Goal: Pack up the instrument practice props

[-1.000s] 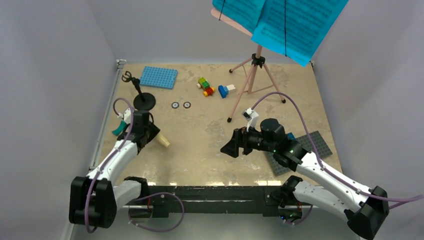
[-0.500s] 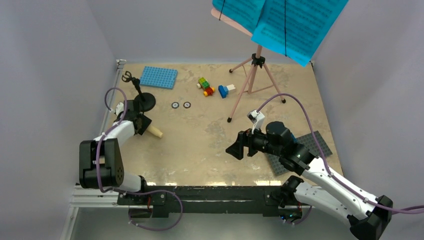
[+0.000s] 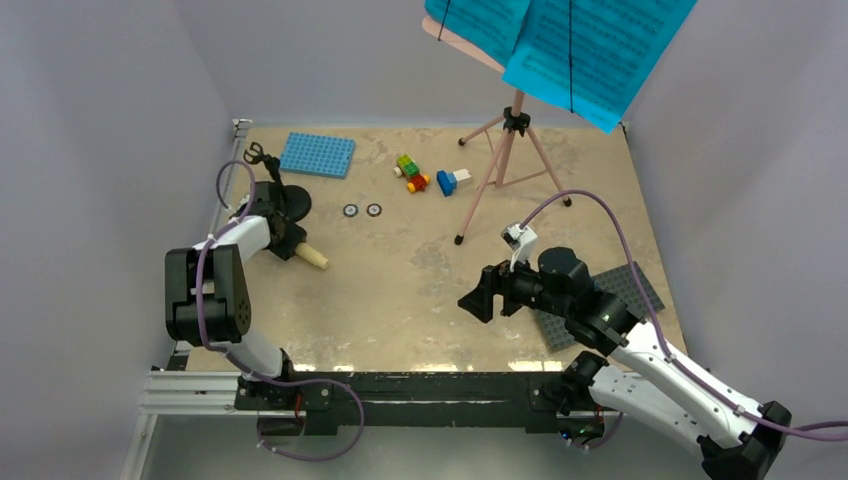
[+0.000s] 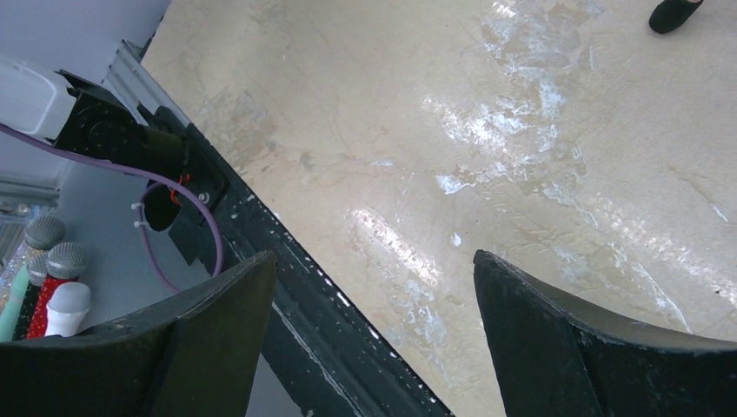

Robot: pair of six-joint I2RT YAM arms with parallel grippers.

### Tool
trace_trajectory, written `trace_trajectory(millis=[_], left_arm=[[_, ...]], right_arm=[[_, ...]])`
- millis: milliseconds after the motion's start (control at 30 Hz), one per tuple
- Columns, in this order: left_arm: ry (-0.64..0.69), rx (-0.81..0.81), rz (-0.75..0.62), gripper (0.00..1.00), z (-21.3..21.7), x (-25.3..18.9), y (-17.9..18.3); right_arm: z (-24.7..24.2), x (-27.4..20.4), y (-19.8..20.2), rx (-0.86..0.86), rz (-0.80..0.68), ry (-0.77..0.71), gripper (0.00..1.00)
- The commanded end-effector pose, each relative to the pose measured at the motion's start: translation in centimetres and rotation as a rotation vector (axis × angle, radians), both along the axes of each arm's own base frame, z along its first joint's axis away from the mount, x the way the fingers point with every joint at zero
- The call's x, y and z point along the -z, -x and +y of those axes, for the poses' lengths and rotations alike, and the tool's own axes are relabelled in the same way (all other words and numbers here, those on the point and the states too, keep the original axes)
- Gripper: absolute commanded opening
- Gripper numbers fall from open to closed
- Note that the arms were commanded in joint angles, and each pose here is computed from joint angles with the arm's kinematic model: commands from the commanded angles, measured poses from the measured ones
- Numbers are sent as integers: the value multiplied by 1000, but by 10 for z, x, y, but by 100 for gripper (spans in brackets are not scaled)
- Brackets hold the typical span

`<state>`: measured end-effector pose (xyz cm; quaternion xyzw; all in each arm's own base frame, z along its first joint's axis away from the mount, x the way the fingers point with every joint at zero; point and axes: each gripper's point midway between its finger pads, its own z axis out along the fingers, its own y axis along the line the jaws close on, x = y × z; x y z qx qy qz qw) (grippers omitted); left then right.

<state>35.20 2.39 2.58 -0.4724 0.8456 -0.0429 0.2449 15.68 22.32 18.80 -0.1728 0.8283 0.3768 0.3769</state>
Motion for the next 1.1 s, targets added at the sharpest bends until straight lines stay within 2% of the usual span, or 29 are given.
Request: trace_trajectory(millis=[0,67,100,333,433,600,767,867,1000,1067], left_arm=[[21,0,12,31,0,-5,-3],[20,12,25,26,-1,-5,-1],[14,12,36,27,0,-4,0],[1,23,82,55,2,-1,7],[-2,28,92,62,3,-1,8],[-5,29,78,68,2,-8,12],[-5,60,-73,73,-4,-54,12],[3,94,-180,78,-15,-89,19],[-9,174,-310,98,-41,-131,33],[1,263,-368,100,-71,-144,43]], right_arm=[[-6,-15,-4,24,-51,-8,88],[-7,-15,-3,29,-50,-9,88],[-9,-15,-2,32,-51,-7,88],[-19,-20,2,60,-73,-15,88],[-23,-21,4,69,-76,-15,88],[-30,-24,7,85,-87,-14,88],[-40,-25,-2,154,-112,5,90],[-50,-22,-19,279,-111,27,92],[-64,-26,-50,467,-147,30,95],[-66,-35,-66,533,-187,18,95]])
